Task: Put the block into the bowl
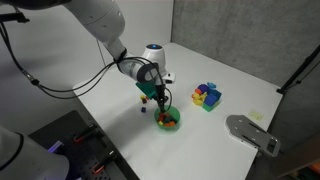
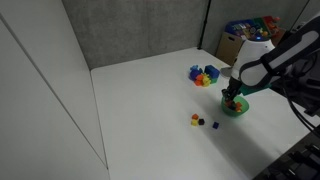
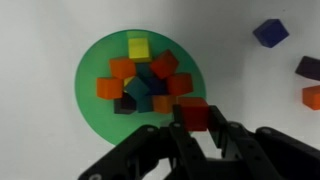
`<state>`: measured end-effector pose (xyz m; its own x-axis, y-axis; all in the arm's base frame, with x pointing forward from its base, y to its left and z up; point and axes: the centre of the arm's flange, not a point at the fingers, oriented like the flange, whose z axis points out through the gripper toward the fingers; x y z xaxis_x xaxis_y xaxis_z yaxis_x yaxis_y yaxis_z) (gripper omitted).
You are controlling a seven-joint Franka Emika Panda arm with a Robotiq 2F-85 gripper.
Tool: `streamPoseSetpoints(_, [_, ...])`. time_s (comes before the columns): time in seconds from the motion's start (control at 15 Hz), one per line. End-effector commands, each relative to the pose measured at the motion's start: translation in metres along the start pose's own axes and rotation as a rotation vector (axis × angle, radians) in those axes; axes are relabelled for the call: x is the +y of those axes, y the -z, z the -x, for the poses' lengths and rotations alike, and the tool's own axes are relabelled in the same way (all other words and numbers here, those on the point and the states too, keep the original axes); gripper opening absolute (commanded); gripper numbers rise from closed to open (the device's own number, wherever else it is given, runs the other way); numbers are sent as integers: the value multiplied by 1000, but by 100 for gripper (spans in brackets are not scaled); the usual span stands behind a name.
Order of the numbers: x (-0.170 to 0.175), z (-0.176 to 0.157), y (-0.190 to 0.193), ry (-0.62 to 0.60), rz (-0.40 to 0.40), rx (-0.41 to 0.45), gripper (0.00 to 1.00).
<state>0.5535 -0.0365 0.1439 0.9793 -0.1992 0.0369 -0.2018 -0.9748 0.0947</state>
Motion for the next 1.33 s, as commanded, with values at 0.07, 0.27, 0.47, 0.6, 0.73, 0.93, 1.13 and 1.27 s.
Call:
streamPoseSetpoints(0.07, [54, 8, 11, -95, 53, -20, 54])
streamPoseSetpoints(0.27, [64, 12, 14, -115, 42, -57, 70])
streamPoseSetpoints(0.47, [58, 16, 34, -110, -24, -118, 92])
streamPoseSetpoints(0.6, [51, 21, 58, -99, -83, -168, 100])
streamPoseSetpoints(0.73, [46, 25, 86, -72, -121, -194, 100])
streamPoseSetpoints(0.93, [42, 32, 134, -13, -140, -200, 100])
streamPoseSetpoints(1.13, [41, 41, 189, 65, -120, -204, 100])
streamPoseSetpoints(1.27, [43, 48, 225, 104, -94, -195, 100])
